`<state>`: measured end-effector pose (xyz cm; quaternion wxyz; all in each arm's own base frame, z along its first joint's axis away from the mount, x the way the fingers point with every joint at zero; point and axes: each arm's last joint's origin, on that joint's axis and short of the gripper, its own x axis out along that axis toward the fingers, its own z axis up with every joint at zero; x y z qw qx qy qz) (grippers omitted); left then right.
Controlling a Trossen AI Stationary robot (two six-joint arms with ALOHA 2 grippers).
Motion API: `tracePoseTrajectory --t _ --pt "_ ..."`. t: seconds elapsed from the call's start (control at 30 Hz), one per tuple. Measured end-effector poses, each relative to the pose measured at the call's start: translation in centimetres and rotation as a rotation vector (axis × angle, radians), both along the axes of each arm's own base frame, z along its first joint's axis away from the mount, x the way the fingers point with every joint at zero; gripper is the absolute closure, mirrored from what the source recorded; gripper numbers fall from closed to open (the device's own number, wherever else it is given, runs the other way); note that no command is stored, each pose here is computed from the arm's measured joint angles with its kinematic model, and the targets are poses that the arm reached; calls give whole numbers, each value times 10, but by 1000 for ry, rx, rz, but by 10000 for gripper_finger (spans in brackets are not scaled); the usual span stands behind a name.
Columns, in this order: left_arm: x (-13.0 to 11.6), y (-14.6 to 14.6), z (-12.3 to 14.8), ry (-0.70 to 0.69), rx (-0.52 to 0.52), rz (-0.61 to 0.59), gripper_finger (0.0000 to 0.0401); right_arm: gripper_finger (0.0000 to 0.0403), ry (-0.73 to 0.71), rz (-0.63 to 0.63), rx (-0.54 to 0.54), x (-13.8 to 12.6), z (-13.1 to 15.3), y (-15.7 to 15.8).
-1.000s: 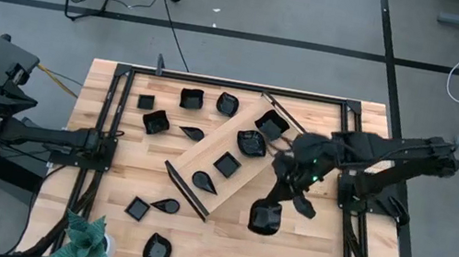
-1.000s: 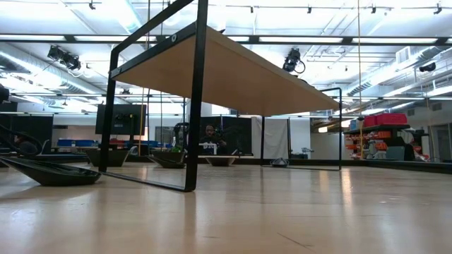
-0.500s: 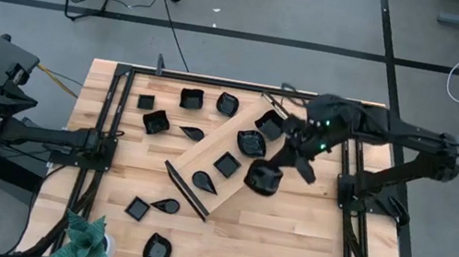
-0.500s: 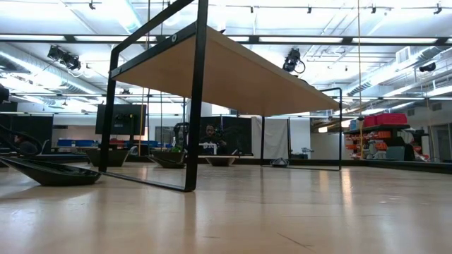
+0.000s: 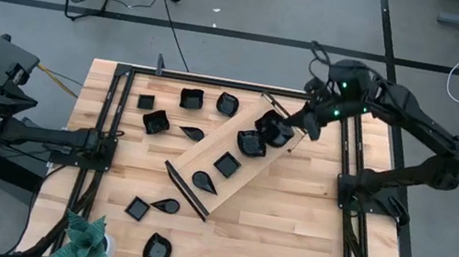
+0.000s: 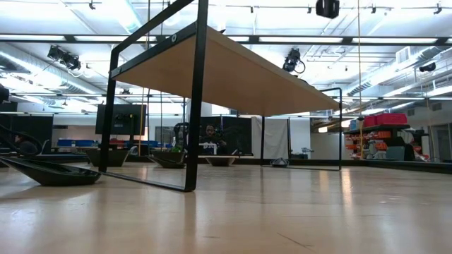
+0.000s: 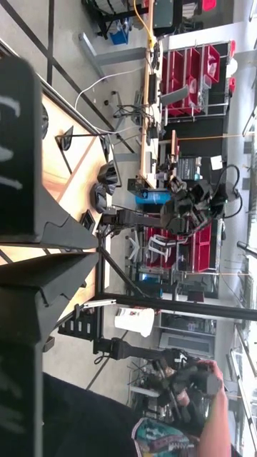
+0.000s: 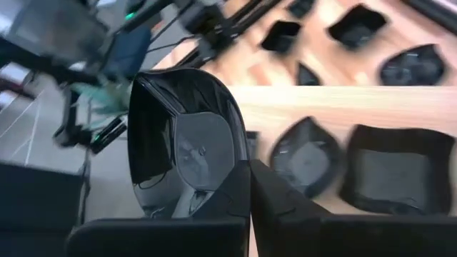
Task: Pick & Place Mini shaped plates
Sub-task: Stack the black leaf shaped bowl on top of the black leaf shaped bowl on the shelf
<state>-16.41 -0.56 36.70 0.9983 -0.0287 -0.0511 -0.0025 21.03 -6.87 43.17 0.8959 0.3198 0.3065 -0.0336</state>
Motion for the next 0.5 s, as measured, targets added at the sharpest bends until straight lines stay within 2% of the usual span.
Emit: tracePoseTrajectory --t 0.2,0.5 --pt "0 0 0 0 0 0 376 403 42 -167 46 -7 -3 -19" --pt "0 0 0 0 0 0 376 403 51 -306 87 -5 -2 -21"
